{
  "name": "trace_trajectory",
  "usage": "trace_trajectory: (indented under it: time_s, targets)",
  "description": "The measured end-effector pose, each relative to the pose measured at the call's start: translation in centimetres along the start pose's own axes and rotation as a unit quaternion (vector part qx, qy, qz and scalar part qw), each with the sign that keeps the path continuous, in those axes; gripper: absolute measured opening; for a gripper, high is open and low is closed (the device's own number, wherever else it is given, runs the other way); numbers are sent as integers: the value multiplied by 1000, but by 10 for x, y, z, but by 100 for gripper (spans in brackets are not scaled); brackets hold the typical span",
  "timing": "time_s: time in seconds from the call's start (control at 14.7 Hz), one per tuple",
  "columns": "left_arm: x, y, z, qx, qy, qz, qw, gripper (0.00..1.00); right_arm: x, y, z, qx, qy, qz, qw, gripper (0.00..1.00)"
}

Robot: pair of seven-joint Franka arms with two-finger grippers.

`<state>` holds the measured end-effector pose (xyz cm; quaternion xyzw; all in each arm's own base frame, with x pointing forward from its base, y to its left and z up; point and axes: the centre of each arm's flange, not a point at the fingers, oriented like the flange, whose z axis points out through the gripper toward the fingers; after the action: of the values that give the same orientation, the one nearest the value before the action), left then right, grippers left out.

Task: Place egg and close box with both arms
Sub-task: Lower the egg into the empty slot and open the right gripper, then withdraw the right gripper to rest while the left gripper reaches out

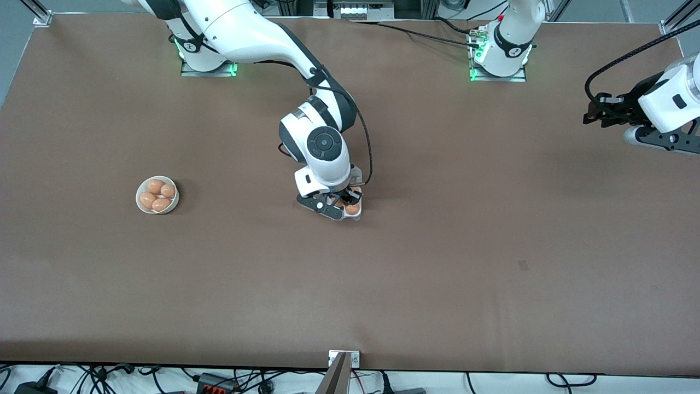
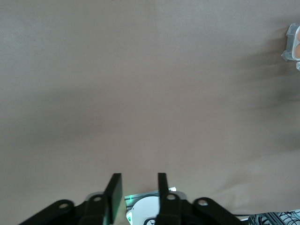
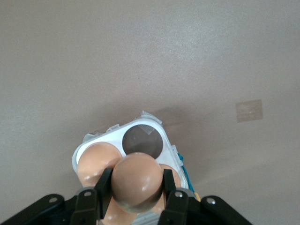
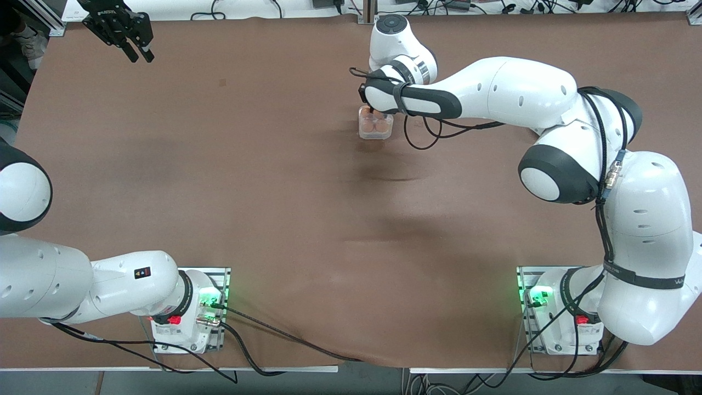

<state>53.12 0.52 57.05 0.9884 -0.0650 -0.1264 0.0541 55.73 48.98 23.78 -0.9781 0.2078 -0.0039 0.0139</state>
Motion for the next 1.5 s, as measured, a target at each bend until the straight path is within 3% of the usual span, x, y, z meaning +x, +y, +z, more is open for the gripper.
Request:
trace_trajectory:
  time_s: [0.27,0.41,0.48,0.61,0.82,0.89,1.09,1.16,1.23,1.5]
  targets:
    - [0,1,1,-1,-3,1,1000,26,4,1,2,-8,24,-16,1000,47]
    - [0,2,1,0,-3,2,1000,12,4,1,3,-9,26,-17,999,47]
    - [0,3,1,0,-3,2,1000,12,4,1,4,-10,26,-18,999,47]
    - [0,3,1,0,-3,3,1000,1,4,2,5,-11,25,-18,999,47]
    - [-1,4,3,-1,-11,3,1000,1,4,2,7,-11,26,-18,999,51]
    - [-2,4,3,-2,-15,4,1000,1,4,2,8,-11,26,-18,999,54]
    - [-3,6,1,-5,-26,6,1000,1,10,3,5,-11,30,-15,999,81]
    - [-3,7,0,-11,-33,7,999,1,12,3,3,-10,31,-14,999,94]
    - [-1,7,0,-19,-39,9,999,2,15,4,0,-10,32,-12,999,100]
    - [8,8,-1,-32,-48,14,998,4,51,28,-48,-42,20,-33,998,100]
